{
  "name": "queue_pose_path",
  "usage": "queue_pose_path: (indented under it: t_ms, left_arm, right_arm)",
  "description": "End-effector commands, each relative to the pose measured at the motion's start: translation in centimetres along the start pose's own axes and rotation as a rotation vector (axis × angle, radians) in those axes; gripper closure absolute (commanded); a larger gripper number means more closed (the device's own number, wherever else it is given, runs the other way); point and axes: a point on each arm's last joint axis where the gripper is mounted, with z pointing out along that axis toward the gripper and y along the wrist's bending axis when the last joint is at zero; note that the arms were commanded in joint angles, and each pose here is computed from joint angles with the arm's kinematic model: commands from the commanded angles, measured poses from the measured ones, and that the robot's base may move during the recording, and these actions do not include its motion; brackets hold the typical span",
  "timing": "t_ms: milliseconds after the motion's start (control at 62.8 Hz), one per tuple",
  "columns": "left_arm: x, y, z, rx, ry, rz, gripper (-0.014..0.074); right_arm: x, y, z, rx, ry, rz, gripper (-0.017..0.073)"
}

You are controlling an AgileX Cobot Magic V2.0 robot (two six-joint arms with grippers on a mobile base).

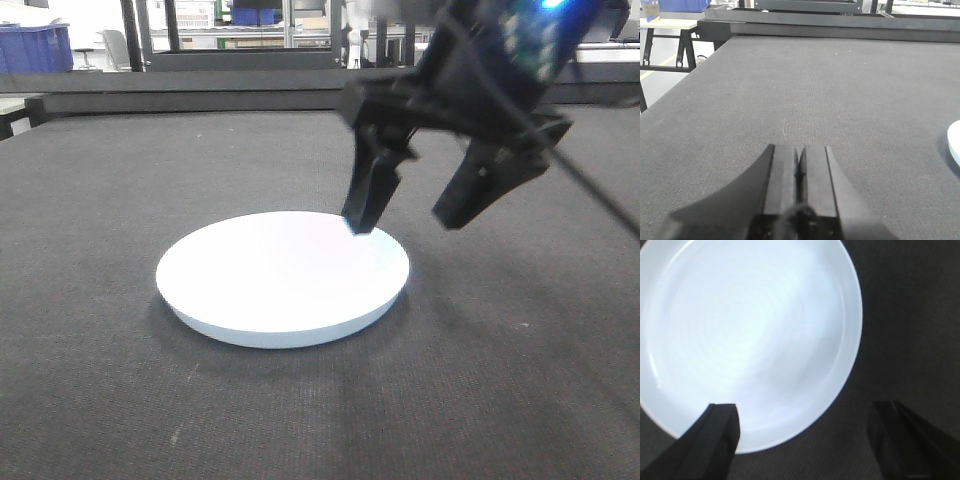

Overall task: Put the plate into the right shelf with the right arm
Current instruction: 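Lower the right gripper to the white plate's rim and close on it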

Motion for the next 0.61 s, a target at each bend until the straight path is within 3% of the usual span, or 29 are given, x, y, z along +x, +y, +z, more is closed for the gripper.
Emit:
queue_pose_path:
  t_ms: [0,590]
  left_arm:
    - [-0.5,0.0,0.0,-0.004,-0.081,-0.009,0.064]
    - [-0.5,0.0,0.0,-0.004,-0.081,-0.009,0.064]
  right_arm:
    - [-1.8,0.4,-1.0,-0.011,-0.101,-0.007,-0.007]
    - [-1.8,-0.4,2.6,0.01,-0.062,0.011,0.0057]
